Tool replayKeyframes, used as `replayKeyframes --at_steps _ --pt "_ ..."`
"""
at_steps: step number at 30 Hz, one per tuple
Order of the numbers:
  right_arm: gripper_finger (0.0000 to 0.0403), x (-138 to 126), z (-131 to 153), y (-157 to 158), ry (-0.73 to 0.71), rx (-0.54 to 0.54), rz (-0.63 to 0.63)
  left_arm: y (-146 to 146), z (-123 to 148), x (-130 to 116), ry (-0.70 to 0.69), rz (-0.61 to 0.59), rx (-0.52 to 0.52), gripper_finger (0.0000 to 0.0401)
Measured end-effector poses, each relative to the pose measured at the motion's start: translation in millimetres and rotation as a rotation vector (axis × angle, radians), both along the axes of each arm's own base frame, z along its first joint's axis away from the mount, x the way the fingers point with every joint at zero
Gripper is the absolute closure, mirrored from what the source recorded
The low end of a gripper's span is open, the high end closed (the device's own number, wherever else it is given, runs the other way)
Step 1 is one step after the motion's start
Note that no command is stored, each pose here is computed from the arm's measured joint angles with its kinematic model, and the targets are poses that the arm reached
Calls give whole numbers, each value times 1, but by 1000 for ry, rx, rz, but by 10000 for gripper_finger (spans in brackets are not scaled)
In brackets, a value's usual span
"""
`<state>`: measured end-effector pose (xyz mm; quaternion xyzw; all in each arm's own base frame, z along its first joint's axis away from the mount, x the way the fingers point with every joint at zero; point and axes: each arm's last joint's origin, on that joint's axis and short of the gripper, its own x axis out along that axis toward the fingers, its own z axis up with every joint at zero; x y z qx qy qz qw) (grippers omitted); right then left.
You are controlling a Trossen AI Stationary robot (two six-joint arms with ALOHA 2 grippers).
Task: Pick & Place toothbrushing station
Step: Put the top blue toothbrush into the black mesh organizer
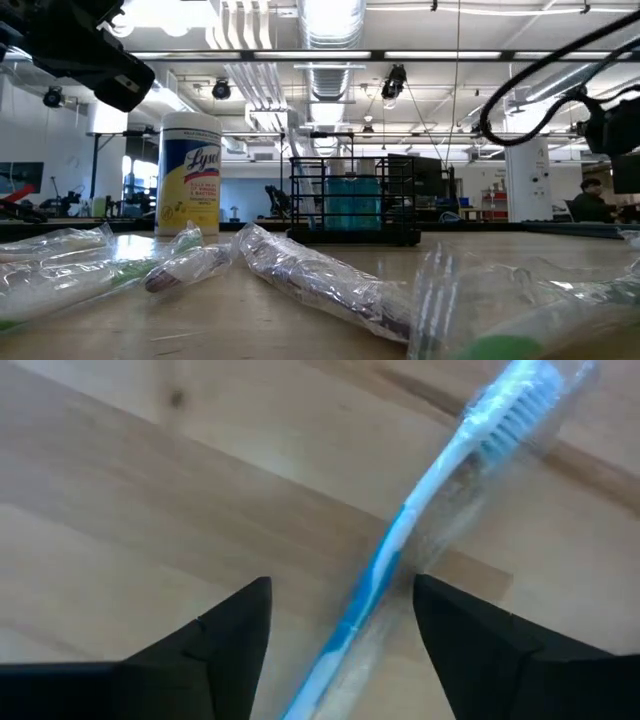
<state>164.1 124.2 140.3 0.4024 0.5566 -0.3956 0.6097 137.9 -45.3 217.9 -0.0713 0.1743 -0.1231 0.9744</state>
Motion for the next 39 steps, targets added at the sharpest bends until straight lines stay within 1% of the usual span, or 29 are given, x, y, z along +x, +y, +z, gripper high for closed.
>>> replayKeyframes --at_steps 3,6,10,14,18,21,24,28,31,34,36,39 --pt "184 -3 -4 -2 12 16 21 0 0 0 0 0 0 393" --pt "210 -4 -5 -3 26 24 33 0 2 0 -16 1 -6 393" --pt "258 -4 -4 -3 28 23 72 0 3 1 -35 -1 -7 386" --pt "315 -2 -3 -2 20 20 106 -1 7 3 -100 -10 5 384" --pt "377 -1 -1 -2 5 -22 155 -2 11 5 -150 -12 4 390" --pt "382 1 3 -2 -16 -74 185 -2 14 5 -184 -16 13 394" --pt "380 3 12 -3 -20 -149 221 -2 18 6 -233 -22 32 393" --pt "380 14 35 0 -87 -281 294 -3 26 8 -323 -25 47 383" --pt "380 28 60 6 -205 -418 368 -4 31 11 -389 -21 34 376" --pt "380 44 91 12 -341 -572 457 -5 35 15 -439 -15 24 370" --pt "380 55 113 17 -432 -671 514 -6 36 19 -460 -12 14 363" --pt "380 70 142 25 -538 -798 635 -9 37 27 -468 -10 14 345"
